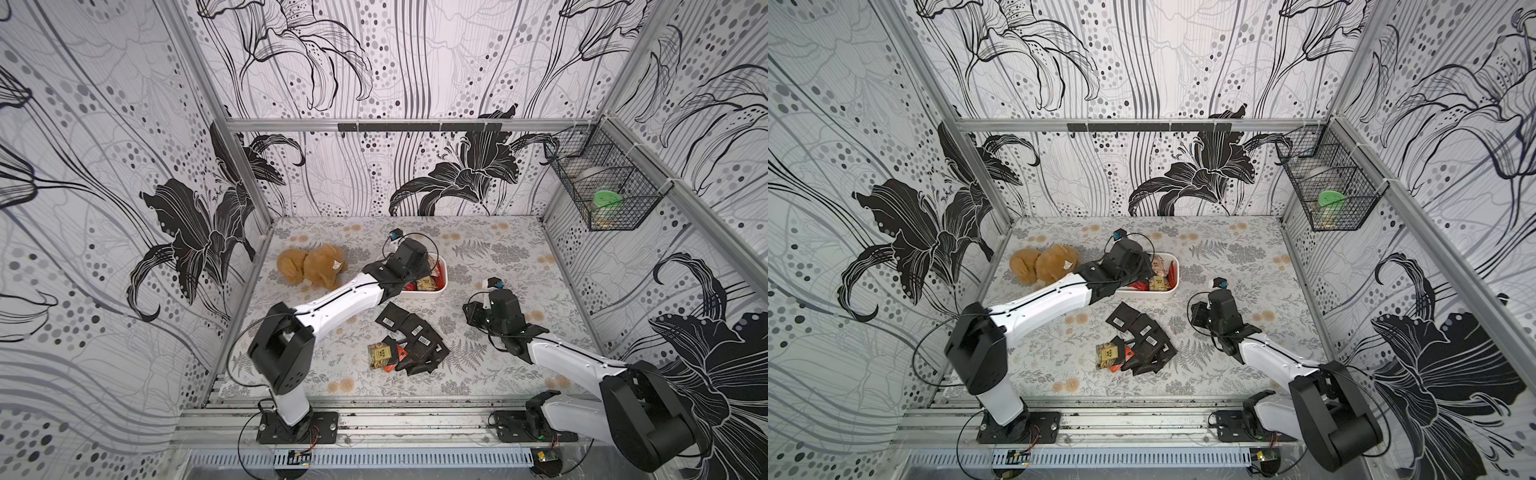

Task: Put the tea bags into the storage box
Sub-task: Place the tea bag in the storage box.

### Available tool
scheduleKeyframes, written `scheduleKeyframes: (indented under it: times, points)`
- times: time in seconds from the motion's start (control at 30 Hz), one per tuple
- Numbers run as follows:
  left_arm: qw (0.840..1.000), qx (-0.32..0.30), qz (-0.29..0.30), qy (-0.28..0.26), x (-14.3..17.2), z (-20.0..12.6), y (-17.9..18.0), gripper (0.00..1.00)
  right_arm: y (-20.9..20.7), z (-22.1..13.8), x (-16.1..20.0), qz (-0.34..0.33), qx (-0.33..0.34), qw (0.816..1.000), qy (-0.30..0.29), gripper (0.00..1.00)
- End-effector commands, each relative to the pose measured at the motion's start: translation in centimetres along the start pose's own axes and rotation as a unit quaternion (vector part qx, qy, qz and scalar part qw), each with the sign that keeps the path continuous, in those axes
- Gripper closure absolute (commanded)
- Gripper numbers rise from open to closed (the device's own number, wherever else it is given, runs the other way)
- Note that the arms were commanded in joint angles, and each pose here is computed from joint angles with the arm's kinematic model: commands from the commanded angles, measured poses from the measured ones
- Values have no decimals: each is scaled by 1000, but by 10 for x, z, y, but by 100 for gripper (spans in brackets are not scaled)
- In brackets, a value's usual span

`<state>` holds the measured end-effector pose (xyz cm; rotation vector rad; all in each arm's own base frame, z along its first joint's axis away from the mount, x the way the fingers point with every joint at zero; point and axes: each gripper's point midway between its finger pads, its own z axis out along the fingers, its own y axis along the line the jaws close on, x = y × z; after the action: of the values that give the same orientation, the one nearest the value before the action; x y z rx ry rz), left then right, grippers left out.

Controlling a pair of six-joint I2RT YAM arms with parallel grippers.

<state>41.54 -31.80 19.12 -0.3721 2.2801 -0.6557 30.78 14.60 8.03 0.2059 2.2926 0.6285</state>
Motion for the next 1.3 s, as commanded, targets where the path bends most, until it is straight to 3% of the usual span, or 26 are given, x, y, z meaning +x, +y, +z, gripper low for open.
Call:
scheduleKeyframes:
  times: [0.0, 0.2, 0.4, 0.47, 0.5, 0.63, 0.83, 1.1, 1.27]
  points:
    - [999, -29, 34, 4, -3, 25, 1, 100, 13, 0, 4, 10, -43, 999, 11, 77]
    - [998, -58, 28, 12, -3, 58, 23, 100, 16, -5, 0, 0, -52, 999, -2, 76]
    - [997, -72, 27, 18, -10, 65, 52, 98, 24, -6, 1, -7, -78, 997, -2, 77]
    - [996, -77, 39, 21, -11, 64, 57, 65, 33, -9, 1, -13, -105, 994, -10, 75]
    - [995, -87, 43, 20, -13, 61, 62, 55, 37, -11, 1, -17, -117, 993, -12, 74]
    - [990, -126, 60, -18, -37, 30, 75, 33, 49, -16, 2, -46, -129, 990, -20, 72]
    - [986, -138, 39, -90, -61, -49, 92, 31, 89, -18, 17, -123, -155, 980, -10, 72]
    - [998, -55, -28, -13, 21, -93, 138, 32, 171, -20, 82, -270, -245, 929, 65, 76]
    - [996, -36, -84, 6, 64, -110, 177, 33, 182, -9, 110, -312, -240, 912, 111, 82]
